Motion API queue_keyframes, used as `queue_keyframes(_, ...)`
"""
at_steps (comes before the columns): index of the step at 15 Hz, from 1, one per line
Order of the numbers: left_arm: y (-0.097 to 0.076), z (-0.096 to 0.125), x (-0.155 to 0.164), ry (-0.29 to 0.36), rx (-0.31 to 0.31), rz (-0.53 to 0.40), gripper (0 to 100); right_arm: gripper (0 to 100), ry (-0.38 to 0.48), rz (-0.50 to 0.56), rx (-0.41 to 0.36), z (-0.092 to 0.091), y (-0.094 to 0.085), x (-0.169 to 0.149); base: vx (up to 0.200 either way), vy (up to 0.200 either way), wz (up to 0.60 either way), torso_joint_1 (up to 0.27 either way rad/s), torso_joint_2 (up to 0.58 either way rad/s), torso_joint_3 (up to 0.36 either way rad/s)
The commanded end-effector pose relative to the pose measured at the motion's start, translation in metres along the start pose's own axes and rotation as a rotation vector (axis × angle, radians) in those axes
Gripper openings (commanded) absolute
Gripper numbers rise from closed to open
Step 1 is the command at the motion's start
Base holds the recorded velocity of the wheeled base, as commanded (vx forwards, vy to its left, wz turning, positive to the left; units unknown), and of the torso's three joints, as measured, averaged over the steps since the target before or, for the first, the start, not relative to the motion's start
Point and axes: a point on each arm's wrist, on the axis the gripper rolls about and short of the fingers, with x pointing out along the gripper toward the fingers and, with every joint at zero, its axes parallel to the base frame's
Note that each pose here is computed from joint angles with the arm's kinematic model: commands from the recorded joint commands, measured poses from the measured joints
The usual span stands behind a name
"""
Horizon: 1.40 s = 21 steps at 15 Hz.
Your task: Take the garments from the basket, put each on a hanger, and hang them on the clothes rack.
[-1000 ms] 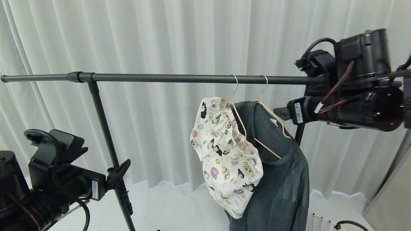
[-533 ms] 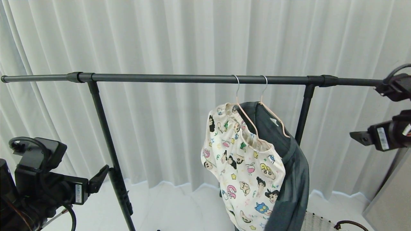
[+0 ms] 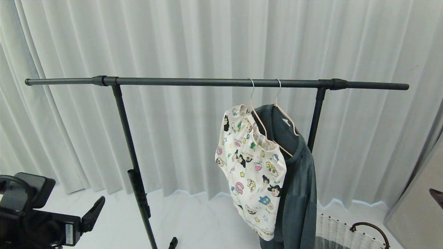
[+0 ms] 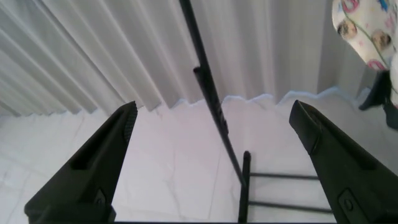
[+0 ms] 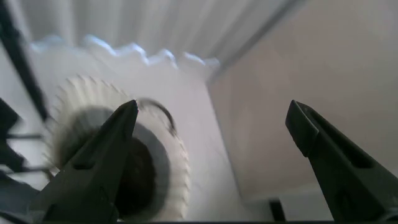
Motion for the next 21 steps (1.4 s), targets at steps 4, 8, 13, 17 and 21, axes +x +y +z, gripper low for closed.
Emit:
queue_keyframes(4,0.004,-0.017,-0.027,0.04,0.0,0.103,100,100,0.011,-0.032,-0.009,-0.043,0.002,-0.013,-0.2,0.0,0.0,0.0,0.0,0.005)
queue_keyframes(8,0.007,-0.028,-0.038,0.124,0.011,0.192,100,100,0.008,-0.034,-0.031,-0.059,0.003,-0.02,-0.2,0.0,0.0,0.004,0.0,0.005)
queue_keyframes(13,0.017,-0.039,-0.052,0.188,-0.04,0.339,100,100,0.04,-0.068,-0.019,-0.083,0.004,-0.026,-0.2,0.0,0.0,-0.025,0.06,0.035)
queue_keyframes(17,0.015,-0.046,-0.072,0.112,-0.096,0.365,100,100,0.022,-0.072,-0.037,-0.105,0.008,-0.035,0.0,0.0,0.0,-0.212,0.43,0.222)
queue_keyframes(21,0.008,-0.072,-0.104,0.013,-0.12,0.393,100,100,-0.016,-0.086,-0.04,-0.122,0.011,-0.043,0.0,0.0,0.0,-0.224,0.48,0.238)
